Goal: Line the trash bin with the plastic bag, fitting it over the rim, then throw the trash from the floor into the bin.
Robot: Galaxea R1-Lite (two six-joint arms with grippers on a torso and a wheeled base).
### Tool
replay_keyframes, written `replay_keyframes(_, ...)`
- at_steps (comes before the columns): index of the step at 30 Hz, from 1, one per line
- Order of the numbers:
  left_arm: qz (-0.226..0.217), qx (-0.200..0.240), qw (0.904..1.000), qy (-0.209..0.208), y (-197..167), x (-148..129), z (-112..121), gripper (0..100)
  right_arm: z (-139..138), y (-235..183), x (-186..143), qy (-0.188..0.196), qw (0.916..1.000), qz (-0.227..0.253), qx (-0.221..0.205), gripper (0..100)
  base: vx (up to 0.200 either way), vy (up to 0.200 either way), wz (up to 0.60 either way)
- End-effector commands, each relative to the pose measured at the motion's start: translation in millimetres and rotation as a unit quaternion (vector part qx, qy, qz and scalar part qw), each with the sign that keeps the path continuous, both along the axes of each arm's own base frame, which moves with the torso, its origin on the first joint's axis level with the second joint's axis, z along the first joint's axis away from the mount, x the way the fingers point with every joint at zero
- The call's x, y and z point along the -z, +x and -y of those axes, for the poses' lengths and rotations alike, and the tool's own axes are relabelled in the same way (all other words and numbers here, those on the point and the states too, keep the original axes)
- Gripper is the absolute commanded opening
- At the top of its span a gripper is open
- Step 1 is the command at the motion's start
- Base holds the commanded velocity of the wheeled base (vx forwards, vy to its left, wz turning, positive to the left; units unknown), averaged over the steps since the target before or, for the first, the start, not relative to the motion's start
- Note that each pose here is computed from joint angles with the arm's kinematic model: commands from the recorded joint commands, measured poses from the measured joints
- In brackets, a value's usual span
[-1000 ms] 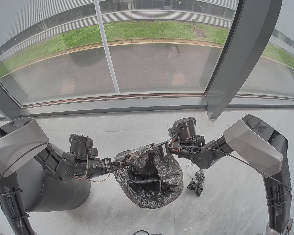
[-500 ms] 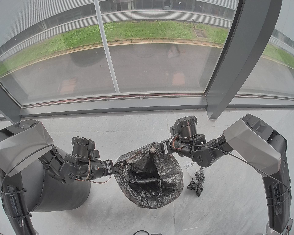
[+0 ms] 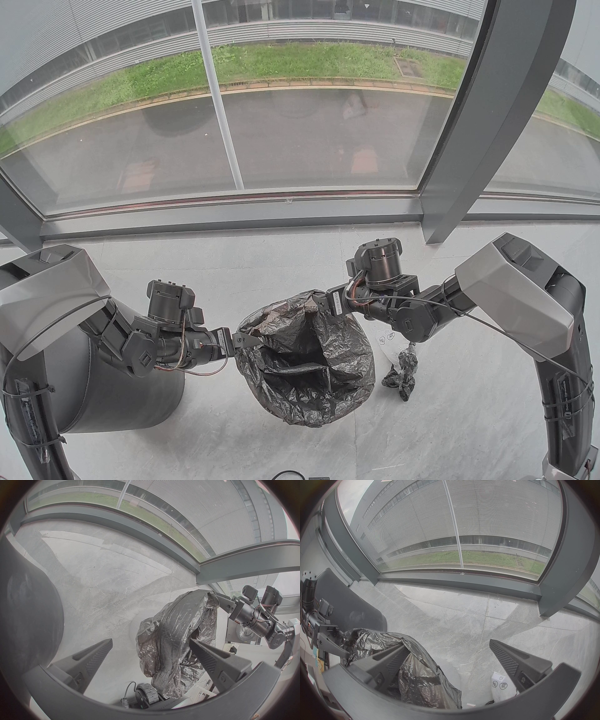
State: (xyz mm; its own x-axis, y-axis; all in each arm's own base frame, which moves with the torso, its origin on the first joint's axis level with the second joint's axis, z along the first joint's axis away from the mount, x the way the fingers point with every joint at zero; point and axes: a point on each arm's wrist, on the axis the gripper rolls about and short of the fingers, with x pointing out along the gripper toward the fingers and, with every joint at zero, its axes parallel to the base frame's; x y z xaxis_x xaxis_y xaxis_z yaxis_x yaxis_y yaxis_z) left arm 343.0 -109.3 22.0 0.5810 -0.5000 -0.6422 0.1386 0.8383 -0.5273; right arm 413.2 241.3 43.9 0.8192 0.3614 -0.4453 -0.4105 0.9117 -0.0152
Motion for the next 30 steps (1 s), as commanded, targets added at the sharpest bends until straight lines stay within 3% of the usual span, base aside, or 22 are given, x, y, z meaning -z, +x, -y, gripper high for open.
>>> replay_keyframes(1,-0.004,-0.002,1.0000,0.002,1,5,-1,100,0,-1,-1,0.001,1.0000,0.000,0.001,100,0.000,0.000,0.00)
replay_keyframes(12,0.006,-0.069,0.9960,0.056,0,7,-9,100,1,-1,0,0.000,1.0000,-0.001,0.001,100,0.000,0.000,0.00)
replay_keyframes(22,-0.011,-0.075,0.9926,0.094,-5,23,-14,100,3,0,3,-0.001,1.0000,-0.003,0.004,100,0.000,0.000,0.00)
replay_keyframes(30,-0.016,-0.054,0.9914,0.118,-13,30,-16,100,3,0,2,0.000,1.0000,-0.001,0.004,100,0.000,0.000,0.00)
